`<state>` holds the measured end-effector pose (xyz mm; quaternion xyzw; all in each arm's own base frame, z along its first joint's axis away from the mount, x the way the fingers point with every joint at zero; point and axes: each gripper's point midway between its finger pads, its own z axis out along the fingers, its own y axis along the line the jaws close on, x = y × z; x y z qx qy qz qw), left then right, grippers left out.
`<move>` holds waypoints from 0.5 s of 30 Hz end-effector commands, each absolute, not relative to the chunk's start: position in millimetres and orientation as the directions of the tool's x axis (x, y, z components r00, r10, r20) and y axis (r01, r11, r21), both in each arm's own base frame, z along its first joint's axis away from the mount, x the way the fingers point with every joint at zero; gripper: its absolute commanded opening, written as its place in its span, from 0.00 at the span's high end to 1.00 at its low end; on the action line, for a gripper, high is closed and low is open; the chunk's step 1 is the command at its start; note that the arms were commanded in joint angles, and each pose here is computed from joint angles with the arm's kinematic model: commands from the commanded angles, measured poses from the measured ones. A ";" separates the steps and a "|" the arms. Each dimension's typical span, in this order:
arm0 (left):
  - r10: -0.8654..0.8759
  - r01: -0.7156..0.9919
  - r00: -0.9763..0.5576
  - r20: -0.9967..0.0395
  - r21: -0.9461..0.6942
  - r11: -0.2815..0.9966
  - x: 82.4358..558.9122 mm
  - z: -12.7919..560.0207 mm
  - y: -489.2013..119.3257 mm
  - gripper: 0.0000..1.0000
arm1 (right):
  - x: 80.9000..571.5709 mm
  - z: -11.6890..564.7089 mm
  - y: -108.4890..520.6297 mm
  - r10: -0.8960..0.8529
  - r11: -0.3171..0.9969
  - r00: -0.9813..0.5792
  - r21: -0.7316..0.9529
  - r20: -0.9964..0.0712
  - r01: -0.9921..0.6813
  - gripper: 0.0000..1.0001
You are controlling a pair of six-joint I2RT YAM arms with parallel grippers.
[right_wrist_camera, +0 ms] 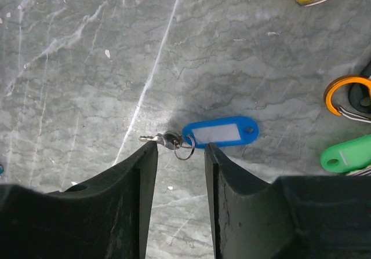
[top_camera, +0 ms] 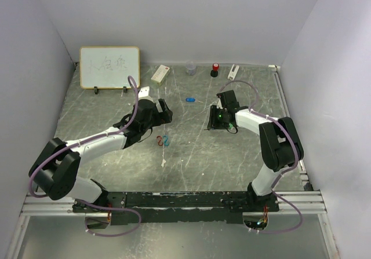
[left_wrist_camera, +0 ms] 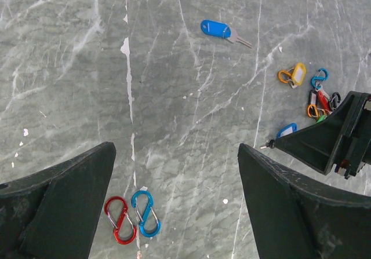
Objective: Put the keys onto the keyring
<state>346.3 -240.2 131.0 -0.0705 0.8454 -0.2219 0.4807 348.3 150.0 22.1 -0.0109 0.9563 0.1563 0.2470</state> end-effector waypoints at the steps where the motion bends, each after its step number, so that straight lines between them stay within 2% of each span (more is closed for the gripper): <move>1: -0.345 0.123 -0.507 -0.790 -0.462 0.878 354.9 147.9 -247.4 0.03 | 347.9 15.6 150.1 0.069 0.948 -0.883 0.306 -0.465 -0.088 0.62; 7: -0.342 0.125 -0.510 -0.789 -0.461 0.879 355.2 146.5 -248.3 0.03 | 348.9 15.0 150.3 0.074 0.946 -0.881 0.312 -0.466 -0.085 0.69; 15: -0.341 0.123 -0.511 -0.789 -0.460 0.879 355.5 145.7 -248.4 0.03 | 351.8 16.9 152.0 0.075 0.943 -0.875 0.320 -0.478 -0.095 0.86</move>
